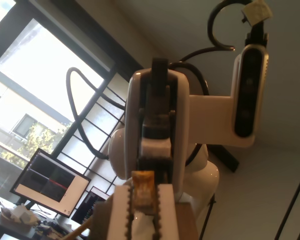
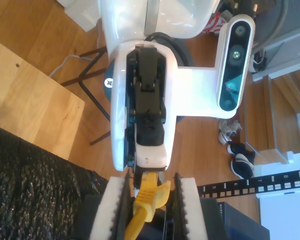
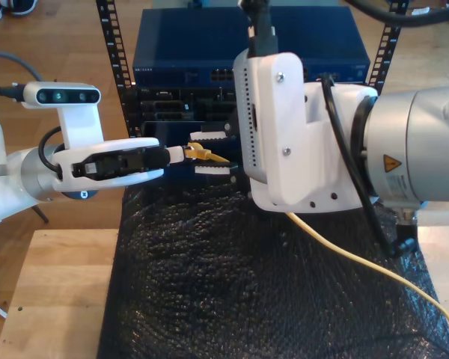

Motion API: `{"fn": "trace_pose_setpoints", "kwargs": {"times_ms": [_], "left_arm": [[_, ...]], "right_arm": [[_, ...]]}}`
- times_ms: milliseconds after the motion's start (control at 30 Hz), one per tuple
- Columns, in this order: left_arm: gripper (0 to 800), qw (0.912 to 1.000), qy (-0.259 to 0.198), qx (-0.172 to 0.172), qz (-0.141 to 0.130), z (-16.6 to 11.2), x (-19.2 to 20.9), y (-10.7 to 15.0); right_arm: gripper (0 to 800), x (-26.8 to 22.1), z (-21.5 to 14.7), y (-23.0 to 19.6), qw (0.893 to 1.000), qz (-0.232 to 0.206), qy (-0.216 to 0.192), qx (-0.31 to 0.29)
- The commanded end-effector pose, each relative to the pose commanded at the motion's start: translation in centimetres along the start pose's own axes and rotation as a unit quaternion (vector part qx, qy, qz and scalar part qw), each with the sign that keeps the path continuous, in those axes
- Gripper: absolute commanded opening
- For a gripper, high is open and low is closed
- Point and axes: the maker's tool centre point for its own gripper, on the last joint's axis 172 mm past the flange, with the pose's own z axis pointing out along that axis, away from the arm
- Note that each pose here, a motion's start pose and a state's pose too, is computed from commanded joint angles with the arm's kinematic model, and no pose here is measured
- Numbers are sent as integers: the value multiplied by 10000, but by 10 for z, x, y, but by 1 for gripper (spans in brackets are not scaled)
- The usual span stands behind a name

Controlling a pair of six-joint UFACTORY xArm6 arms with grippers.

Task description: Grab the cable and plug it in

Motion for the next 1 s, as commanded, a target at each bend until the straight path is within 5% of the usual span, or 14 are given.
{"fn": "trace_pose_setpoints", "kwargs": {"times_ms": [400, 667, 1000], "left_arm": [[15, 10000, -5, -53, -3, 1, 0, 3], [15, 9990, 39, -77, -441, -2, -1, 1], [16, 9989, 39, -77, -456, -2, -1, 1]], "right_arm": [[226, -1, 0, -1, 10000, 2, -3, 7], [211, -1, 1, -2, 10000, 4, -5, 14], [198, -1, 1, -3, 10000, 13, -5, 20]]}}
